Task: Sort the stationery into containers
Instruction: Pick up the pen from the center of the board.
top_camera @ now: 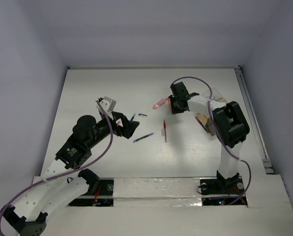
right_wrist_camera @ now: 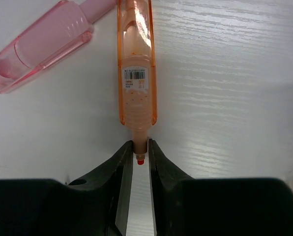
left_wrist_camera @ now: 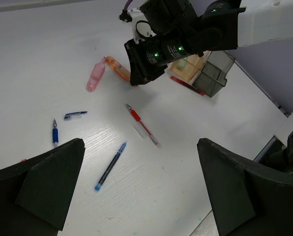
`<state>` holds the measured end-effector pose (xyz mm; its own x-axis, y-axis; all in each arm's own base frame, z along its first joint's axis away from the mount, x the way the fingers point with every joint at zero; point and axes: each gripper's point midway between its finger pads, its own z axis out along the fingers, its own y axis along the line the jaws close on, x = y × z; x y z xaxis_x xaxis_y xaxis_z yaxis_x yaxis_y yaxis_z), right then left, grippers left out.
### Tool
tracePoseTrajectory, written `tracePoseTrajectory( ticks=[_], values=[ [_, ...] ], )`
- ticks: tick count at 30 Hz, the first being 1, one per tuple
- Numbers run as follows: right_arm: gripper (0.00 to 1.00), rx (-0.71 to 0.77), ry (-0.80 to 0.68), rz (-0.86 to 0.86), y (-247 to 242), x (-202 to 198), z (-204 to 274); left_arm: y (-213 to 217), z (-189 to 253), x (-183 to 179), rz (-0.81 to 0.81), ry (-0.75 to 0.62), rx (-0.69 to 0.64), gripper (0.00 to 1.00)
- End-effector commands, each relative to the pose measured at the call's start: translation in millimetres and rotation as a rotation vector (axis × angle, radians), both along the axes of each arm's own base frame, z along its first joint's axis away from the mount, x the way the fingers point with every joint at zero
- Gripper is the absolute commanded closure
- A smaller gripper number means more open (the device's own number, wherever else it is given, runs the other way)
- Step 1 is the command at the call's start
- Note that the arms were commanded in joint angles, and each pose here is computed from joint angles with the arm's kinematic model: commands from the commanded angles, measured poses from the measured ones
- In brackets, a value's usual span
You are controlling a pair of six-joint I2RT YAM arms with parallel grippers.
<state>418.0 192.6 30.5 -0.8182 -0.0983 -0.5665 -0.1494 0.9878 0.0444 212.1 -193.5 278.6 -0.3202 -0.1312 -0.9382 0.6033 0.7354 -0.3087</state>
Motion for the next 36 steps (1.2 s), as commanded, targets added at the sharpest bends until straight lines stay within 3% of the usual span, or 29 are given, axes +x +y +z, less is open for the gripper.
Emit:
tracePoseTrajectory(
  ticks=[1, 10, 14, 18, 25, 31, 36],
  values=[
    [0.76, -0.021, -0.04, 0.04, -0.5, 6.0, 0.1, -10.6, 15.8, 1.0, -0.03, -0.013, -0.089, 0.01],
    [0.8, 0.033, -0.072, 0.081, 6.5, 8.6, 8.9, -21.3, 2.0, 6.1, -0.013, 0.111, -0.166, 0.01],
    [0.99, 0.046, -0.094, 0.076, 6.0, 7.1, 16.2, -26.3, -2.8, 11.2, 0.018, 0.174, -0.255, 0.01],
    [1.0, 0.097, -0.176, 0.059, 4.1, 1.2, 51.1, -28.0, -3.3, 16.1, 0.038, 0.182, -0.309, 0.01],
    [1.0, 0.206, -0.249, 0.114, 10.1, -43.3, 105.2, -46.9, -3.0, 26.1, -0.009, 0.194, -0.367, 0.01],
    [1.0, 0.281, -0.262, 0.275, 36.1, -97.5, 137.4, -62.6, -1.2, 40.9, -0.037, 0.191, -0.361, 0.01],
    [1.0, 0.342, -0.25, 0.41, 54.2, -136.4, 161.4, -63.7, 27.3, 44.8, -0.053, 0.099, -0.388, 0.1]
  ],
)
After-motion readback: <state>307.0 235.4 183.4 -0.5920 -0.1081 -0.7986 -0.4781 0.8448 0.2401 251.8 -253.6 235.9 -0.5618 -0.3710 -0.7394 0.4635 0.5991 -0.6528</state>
